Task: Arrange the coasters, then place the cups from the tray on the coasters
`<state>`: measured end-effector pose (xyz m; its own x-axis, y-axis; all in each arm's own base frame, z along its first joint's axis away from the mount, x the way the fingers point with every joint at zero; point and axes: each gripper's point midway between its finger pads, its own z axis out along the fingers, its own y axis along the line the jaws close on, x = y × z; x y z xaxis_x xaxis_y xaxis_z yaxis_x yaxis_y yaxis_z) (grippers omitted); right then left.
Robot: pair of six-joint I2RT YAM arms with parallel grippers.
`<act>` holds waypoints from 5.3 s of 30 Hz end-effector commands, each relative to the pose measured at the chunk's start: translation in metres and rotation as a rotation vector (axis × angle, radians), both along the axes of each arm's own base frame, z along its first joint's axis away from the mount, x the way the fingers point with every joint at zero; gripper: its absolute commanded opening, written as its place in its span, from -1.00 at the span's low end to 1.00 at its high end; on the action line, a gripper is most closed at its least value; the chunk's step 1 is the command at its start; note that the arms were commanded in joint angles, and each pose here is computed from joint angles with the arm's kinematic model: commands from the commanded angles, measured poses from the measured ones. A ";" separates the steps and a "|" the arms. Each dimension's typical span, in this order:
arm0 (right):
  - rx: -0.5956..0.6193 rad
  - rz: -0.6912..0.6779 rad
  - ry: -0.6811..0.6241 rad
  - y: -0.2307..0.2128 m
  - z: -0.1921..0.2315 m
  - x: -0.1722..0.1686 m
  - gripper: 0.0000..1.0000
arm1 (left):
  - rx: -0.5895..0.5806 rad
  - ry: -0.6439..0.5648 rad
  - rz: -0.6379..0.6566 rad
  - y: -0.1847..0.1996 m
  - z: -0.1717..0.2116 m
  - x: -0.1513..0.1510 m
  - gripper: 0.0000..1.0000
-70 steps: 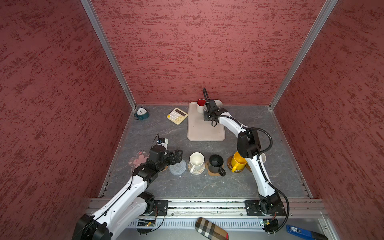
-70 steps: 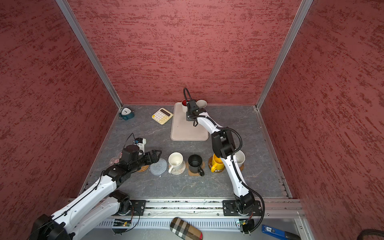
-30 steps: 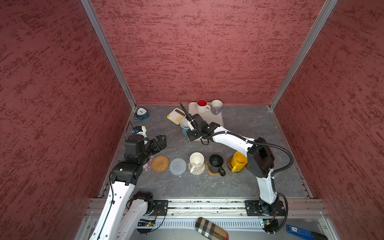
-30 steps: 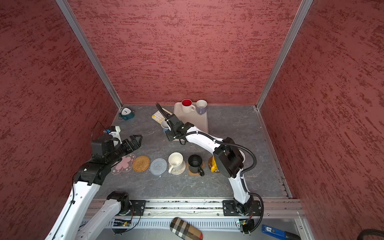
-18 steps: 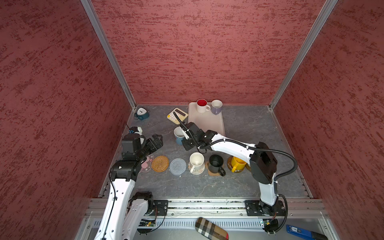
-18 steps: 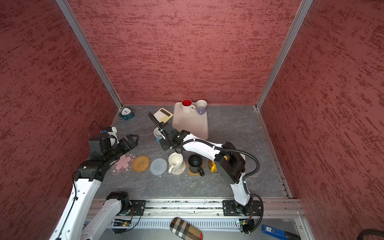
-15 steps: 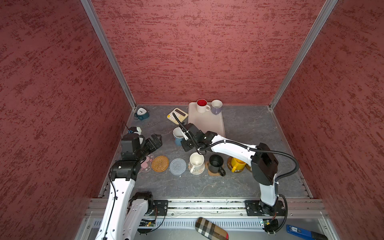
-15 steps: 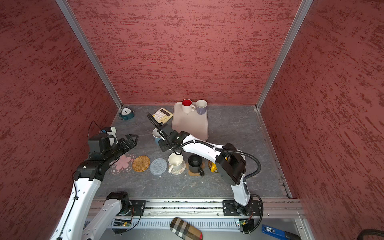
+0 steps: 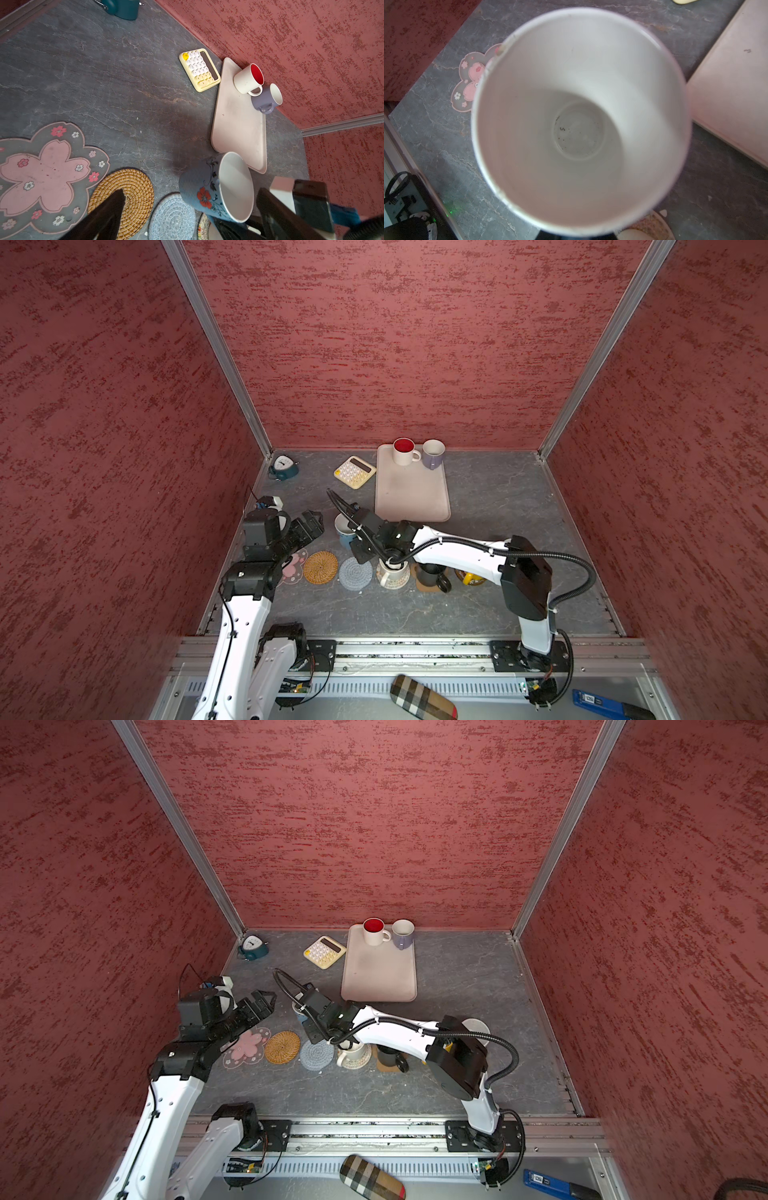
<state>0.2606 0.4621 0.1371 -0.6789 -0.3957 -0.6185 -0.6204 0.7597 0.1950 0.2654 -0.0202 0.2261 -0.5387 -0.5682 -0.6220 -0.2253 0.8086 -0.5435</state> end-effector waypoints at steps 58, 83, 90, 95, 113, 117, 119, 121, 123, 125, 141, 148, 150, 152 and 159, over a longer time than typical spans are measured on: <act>-0.025 0.033 -0.035 0.008 -0.021 -0.049 -1.00 | -0.011 -0.025 0.004 0.005 -0.005 0.009 0.99; -0.045 0.057 -0.017 0.003 -0.035 -0.057 -0.39 | -0.016 -0.022 0.000 0.004 -0.006 0.008 0.99; -0.043 0.059 -0.017 0.001 -0.035 -0.059 -0.30 | -0.017 -0.020 0.001 0.004 -0.005 0.008 0.99; -0.041 0.068 -0.024 0.000 -0.032 -0.060 -0.21 | -0.016 -0.020 0.002 0.004 -0.005 0.008 0.99; -0.026 0.083 -0.075 -0.005 -0.006 -0.058 0.09 | -0.007 -0.027 0.006 0.006 0.008 0.011 0.99; -0.016 0.089 -0.084 -0.006 0.003 -0.058 0.14 | -0.008 -0.021 0.004 0.005 0.012 0.013 0.99; -0.007 0.088 -0.093 -0.007 0.009 -0.058 0.16 | -0.010 -0.025 -0.008 0.004 0.016 0.015 0.99; 0.001 0.086 -0.112 -0.009 0.017 -0.057 0.18 | -0.008 -0.031 -0.030 0.000 0.020 0.018 0.99; 0.019 0.083 -0.139 -0.011 0.026 -0.055 0.26 | -0.005 -0.032 -0.047 -0.003 0.025 0.021 0.99; 0.032 0.078 -0.164 -0.015 0.034 -0.052 0.31 | -0.002 -0.034 -0.072 -0.008 0.029 0.024 0.99; 0.235 -0.162 -0.171 -0.102 0.101 0.065 0.34 | 0.085 -0.030 -0.174 -0.052 0.035 0.056 0.99; 0.305 -0.325 -0.151 -0.164 0.099 0.136 0.32 | 0.104 -0.018 -0.216 -0.074 0.022 0.082 0.99; 0.338 -0.354 -0.124 -0.178 0.096 0.153 0.31 | 0.100 -0.012 -0.231 -0.081 0.016 0.091 0.99; 0.367 -0.392 -0.100 -0.191 0.092 0.170 0.31 | 0.096 -0.013 -0.244 -0.089 0.010 0.101 0.99; 0.297 -0.555 -0.105 -0.234 0.056 0.234 0.22 | 0.107 -0.017 -0.271 -0.108 -0.003 0.124 0.99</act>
